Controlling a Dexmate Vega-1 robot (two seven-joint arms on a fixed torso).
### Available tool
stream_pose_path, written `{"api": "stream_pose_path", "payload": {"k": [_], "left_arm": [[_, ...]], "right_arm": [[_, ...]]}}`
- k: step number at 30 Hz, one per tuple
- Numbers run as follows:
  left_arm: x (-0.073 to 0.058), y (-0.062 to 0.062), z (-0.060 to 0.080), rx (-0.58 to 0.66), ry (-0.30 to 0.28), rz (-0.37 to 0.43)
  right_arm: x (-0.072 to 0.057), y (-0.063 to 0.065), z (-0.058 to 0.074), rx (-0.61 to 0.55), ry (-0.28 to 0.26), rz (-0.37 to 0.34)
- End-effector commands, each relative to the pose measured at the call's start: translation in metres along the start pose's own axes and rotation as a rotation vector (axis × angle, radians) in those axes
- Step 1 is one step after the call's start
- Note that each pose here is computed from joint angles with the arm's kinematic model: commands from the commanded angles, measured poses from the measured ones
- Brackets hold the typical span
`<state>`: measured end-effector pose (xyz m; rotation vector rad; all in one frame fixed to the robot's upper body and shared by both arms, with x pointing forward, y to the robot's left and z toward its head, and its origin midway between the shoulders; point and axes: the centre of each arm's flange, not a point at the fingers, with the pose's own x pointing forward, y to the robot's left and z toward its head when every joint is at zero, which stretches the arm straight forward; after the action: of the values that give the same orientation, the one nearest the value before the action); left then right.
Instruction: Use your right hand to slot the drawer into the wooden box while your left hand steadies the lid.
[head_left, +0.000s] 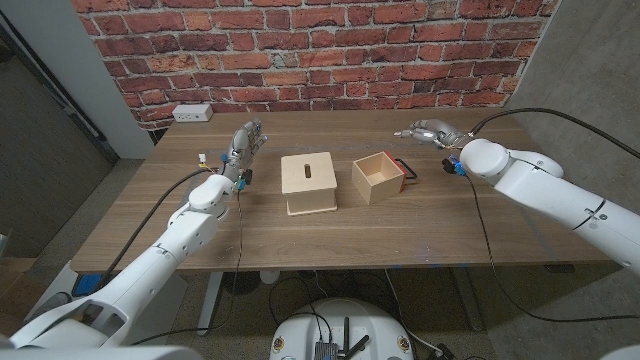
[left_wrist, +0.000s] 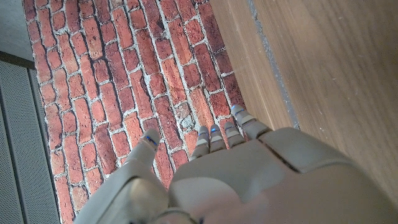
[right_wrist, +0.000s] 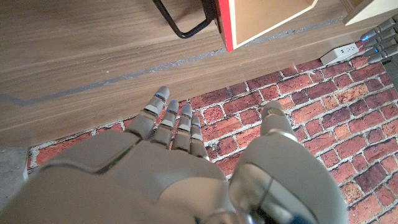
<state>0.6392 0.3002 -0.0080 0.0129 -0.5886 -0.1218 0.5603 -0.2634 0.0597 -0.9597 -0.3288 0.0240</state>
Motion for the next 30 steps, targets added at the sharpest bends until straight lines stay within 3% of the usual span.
{"api": "stream_pose_path", "payload": {"k": [1, 11, 30], "left_arm": [[-0.002, 0.000, 0.001, 0.011, 0.012, 0.005], [-0.001, 0.001, 0.002, 0.008, 0.013, 0.006], [-0.006, -0.003, -0.004, -0.004, 0.033, 0.007]], "right_arm": [[0.001, -0.001, 0.017, -0.129, 0.074, 0.065], [0.001, 0.002, 0.032, -0.217, 0.097, 0.069], [0.008, 0.023, 0.050, -0.404, 0.141, 0.096]]}}
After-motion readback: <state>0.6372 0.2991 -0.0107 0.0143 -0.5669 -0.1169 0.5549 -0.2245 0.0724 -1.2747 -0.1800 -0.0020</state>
